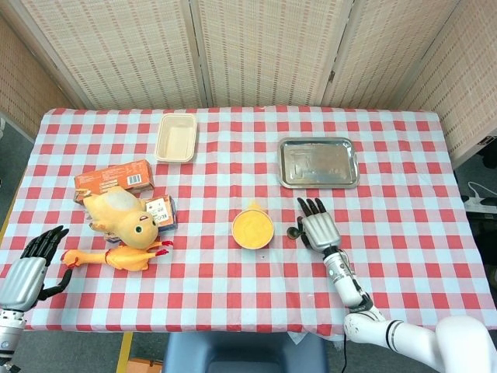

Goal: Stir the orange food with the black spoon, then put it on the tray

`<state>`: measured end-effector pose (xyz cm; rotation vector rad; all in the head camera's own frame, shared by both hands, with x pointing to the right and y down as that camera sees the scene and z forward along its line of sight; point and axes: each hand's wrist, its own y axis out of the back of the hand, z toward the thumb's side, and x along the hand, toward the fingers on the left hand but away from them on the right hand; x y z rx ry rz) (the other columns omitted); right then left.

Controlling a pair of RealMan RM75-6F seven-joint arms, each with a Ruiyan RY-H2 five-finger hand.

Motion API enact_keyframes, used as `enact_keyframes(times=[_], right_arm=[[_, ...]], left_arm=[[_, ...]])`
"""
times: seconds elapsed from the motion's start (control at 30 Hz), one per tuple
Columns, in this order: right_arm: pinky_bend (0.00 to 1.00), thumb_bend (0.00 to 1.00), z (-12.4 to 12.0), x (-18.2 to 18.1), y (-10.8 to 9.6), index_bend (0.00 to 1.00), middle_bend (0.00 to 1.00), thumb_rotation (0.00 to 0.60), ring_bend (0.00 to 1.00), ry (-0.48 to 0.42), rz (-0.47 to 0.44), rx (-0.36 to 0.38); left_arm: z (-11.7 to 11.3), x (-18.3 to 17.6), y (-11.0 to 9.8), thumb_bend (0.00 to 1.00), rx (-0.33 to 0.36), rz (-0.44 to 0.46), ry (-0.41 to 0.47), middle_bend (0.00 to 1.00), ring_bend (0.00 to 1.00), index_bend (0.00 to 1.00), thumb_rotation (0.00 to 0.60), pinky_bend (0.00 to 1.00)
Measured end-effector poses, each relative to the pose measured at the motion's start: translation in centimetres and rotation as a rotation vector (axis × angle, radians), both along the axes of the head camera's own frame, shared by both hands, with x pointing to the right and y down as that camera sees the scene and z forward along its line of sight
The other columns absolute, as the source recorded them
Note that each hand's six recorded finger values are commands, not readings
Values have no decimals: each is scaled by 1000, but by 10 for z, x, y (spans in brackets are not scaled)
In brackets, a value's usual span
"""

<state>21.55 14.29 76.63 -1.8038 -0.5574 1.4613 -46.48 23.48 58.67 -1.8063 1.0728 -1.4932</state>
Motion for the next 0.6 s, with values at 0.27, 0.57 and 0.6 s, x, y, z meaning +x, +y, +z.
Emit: enact_keyframes(times=[0.27,0.57,0.6], right_arm=[[0,365,-3,-2,-2,608,0,600,0,-14,11,22],[0,365,-12,-3,-6,635,19,600,0,-25,12,53],[0,365,-14,-3,-7,636,19,600,0,-27,13,57]], left_arm=[[-1,-1,0,445,1,0,1,0,0,0,600,85],[-3,0,1,446,5,2,7,0,0,0,600,85],[-3,0,0,446,6,2,9,0,0,0,600,85]])
